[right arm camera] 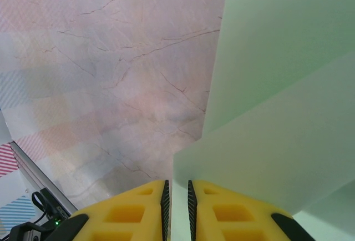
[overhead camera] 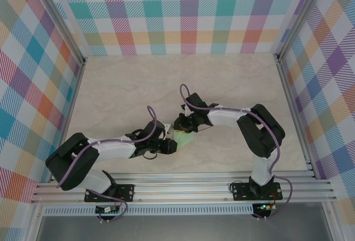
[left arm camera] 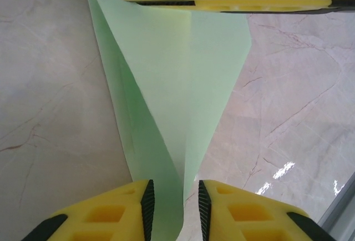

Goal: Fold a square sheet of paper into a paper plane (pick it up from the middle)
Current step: Fourth fold the wing at the center of the table.

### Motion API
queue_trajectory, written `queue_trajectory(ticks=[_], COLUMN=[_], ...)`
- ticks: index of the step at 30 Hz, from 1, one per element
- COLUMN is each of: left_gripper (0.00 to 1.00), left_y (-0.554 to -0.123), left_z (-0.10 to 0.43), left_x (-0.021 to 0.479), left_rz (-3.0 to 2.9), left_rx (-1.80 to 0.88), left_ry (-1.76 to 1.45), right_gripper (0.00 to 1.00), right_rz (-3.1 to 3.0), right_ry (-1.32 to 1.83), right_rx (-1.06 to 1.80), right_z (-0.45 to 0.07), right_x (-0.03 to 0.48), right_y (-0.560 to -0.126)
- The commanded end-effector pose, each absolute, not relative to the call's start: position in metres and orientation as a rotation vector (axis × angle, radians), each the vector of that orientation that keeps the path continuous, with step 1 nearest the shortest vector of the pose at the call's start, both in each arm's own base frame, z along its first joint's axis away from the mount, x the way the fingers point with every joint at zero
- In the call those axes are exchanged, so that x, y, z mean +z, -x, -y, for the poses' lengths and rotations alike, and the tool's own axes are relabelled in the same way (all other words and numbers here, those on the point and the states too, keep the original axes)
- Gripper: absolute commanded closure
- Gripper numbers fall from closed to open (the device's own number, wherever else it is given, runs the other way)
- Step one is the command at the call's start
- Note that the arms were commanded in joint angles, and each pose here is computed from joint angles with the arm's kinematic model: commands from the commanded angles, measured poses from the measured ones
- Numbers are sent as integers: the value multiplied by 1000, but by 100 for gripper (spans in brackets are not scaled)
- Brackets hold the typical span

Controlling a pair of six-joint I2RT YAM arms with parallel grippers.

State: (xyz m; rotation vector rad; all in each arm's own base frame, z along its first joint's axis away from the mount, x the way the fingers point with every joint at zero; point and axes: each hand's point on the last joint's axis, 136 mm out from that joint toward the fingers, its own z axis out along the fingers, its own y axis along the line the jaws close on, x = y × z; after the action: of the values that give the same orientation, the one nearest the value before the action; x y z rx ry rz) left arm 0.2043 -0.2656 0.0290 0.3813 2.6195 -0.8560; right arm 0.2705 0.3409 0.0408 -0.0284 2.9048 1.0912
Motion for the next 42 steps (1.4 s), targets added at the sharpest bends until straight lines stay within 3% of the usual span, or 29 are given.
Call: queue_trajectory(ticks=[1,9,16,30,42], left_gripper=[73,81,75,92,95], left_y=[-208,-207,-206,-203,-207], left_z=[267,261,264,265,274], left_x=[31,24,26,22,41], left_rz=[-2618,-2637,-2629,-2636,-2585], left_rx=[-818,-768,-796,-812,-984], left_ry=[-391,-394,-402,-430,-381], right_gripper=[81,81,81,81,79], right_rz=[-2911,-2917,-2915,-2926,-2893], right_ry=[69,63,63,47,95], right_rx=[1100,1084,1074,1033,1083], right_z=[-346,-344,-343,-338,-344], right_x=[42,41,42,38,51], right_y=[-270,-270,-271,-272,-273])
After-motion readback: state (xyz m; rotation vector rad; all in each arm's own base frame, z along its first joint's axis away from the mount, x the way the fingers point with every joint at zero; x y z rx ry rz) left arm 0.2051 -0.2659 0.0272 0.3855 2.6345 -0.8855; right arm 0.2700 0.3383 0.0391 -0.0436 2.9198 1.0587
